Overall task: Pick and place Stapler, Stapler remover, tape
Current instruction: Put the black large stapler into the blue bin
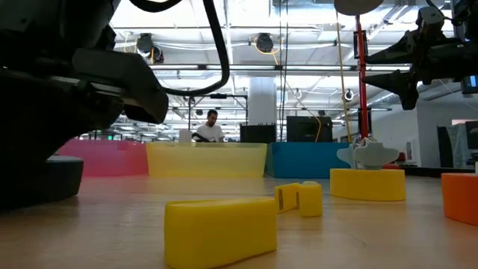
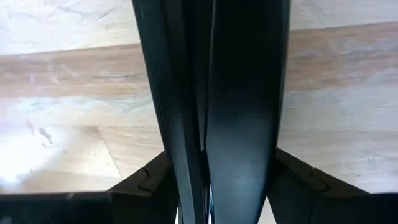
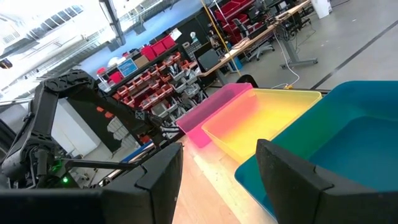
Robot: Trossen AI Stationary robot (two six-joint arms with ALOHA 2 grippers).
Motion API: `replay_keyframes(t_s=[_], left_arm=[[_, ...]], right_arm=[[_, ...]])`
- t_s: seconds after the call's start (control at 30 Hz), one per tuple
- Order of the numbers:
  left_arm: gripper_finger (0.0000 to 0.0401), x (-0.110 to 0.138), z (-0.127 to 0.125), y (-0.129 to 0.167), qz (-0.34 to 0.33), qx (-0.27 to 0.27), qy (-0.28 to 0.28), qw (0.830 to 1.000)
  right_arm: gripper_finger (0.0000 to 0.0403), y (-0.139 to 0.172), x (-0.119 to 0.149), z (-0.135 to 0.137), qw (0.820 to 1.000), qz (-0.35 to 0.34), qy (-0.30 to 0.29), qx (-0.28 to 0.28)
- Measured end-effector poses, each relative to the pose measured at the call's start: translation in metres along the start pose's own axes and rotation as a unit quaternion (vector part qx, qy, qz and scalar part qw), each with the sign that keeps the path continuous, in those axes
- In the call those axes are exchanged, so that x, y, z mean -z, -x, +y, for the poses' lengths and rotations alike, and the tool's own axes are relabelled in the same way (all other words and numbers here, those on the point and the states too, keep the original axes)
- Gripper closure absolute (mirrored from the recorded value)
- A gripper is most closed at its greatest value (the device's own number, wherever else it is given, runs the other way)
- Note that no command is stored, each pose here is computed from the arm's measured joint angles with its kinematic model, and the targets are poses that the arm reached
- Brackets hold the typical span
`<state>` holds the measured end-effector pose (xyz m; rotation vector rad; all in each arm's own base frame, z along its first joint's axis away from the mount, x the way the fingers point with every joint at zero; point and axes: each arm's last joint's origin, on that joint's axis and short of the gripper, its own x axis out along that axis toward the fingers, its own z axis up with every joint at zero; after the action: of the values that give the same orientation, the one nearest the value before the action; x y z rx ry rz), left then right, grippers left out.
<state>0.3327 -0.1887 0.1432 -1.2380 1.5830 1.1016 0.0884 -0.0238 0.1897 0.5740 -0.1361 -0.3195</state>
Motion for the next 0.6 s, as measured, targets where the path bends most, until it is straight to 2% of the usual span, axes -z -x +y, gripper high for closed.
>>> replay_keyframes(t_s=[0.17, 0.33, 0.5, 0.6], left_arm=[[0.0212, -0.005, -0.004, 0.019, -0.005, 0.055, -0.052, 0.997], [0.0204, -0.013, -0.009, 0.055, -0.035, 0.16, -0.104, 0.981], [0.0209, -0.027, -0.012, 0.099, -0.087, 0.271, -0.171, 0.943], [0.0203, -0.036, -0.018, 0.124, -0.105, 0.344, -0.221, 0.907]], right_arm=[[0.0206, 0.0, -0.002, -0.001, 0.999, -0.02, -0.001, 0.025], [0.0206, 0.0, -0.006, -0.001, 0.997, -0.062, -0.005, 0.049], [0.0206, 0.0, -0.014, 0.004, 0.995, -0.096, -0.013, 0.021], [0.0206, -0.001, -0.018, 0.01, 0.995, -0.099, 0.007, -0.03]])
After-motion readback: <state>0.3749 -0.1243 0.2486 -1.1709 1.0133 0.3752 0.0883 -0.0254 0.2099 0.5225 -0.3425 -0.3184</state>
